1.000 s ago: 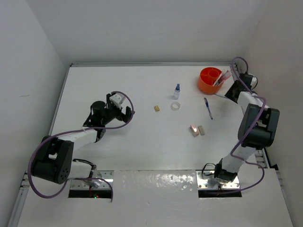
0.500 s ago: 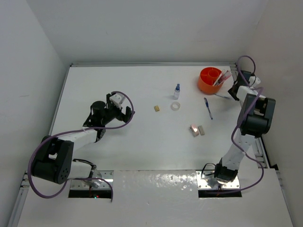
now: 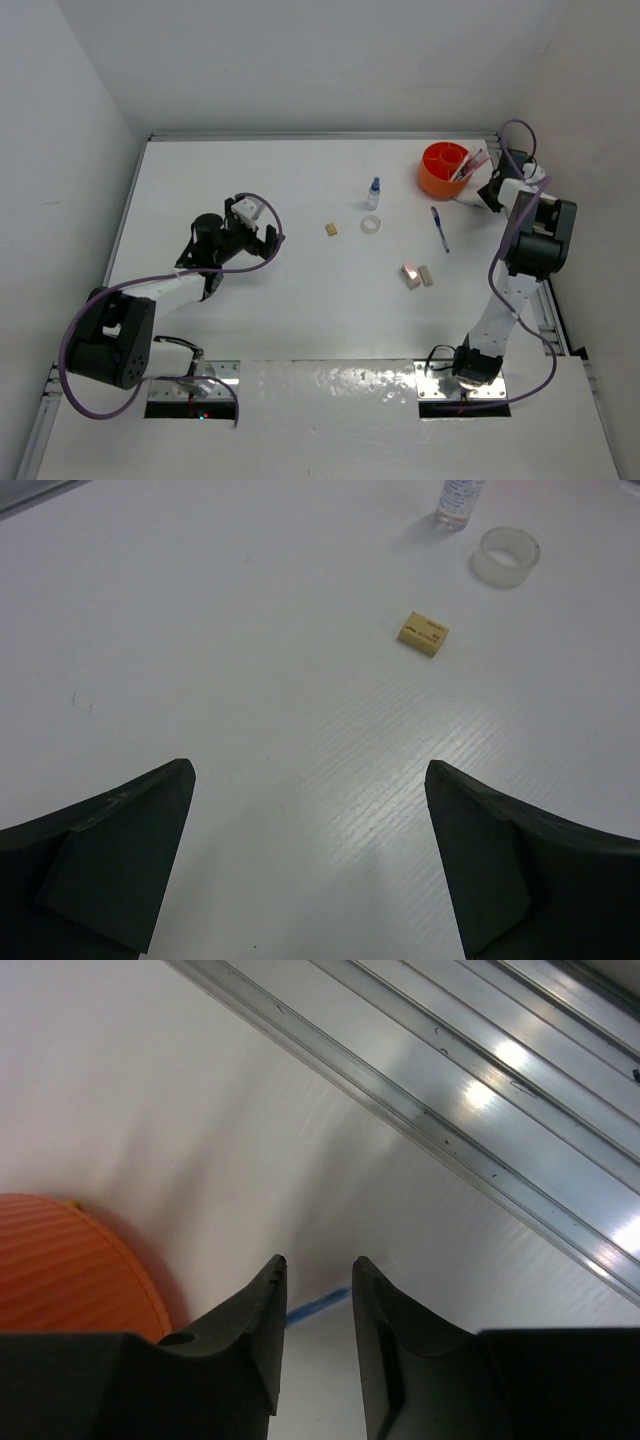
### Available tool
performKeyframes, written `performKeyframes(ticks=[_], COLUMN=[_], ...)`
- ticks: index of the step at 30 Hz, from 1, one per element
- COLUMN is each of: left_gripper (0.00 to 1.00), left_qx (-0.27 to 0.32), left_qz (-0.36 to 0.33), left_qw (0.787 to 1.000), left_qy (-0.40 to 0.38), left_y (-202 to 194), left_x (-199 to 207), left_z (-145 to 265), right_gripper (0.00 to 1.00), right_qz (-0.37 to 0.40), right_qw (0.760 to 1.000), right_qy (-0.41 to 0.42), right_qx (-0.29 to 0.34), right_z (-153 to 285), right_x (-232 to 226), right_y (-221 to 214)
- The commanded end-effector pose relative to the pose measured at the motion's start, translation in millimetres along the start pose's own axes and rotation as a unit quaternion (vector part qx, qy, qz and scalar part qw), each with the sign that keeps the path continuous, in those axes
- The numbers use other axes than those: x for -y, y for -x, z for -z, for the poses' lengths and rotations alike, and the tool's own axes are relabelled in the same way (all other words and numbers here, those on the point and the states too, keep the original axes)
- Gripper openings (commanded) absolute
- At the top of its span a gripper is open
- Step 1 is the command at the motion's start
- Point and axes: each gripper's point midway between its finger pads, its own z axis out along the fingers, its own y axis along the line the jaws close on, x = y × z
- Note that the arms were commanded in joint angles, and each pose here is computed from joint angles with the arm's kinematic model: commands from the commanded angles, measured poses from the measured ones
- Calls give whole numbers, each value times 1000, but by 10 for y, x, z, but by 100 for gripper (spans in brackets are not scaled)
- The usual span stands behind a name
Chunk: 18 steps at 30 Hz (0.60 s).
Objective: Sort the stationery into containers
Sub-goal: Move the pen to the center of the board.
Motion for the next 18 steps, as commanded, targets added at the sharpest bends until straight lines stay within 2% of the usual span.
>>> performKeyframes(ticks=[1,6,11,18], left_gripper=[98,98,98,98], left_qx=[28,30,31,30], left_qz=[-13,-13,-15,-15], left_qw=[999,999,999,999], left_qy=[6,7,5,6], left_y=[197,211,209,203], left_x=[-54,-56,-47,-51], left_z=[22,26,27,32], right_gripper=[33,35,35,34], right_qz=[-29,-35,-45,-70], right_qw=[999,999,998,997], right_qy=[18,17,3,18], right_qx=[-1,-9,-44,-33], right_z=[-8,-6,33,286], right_x=[-149,-90,-1,76], right_y=[130,23,-186,-246])
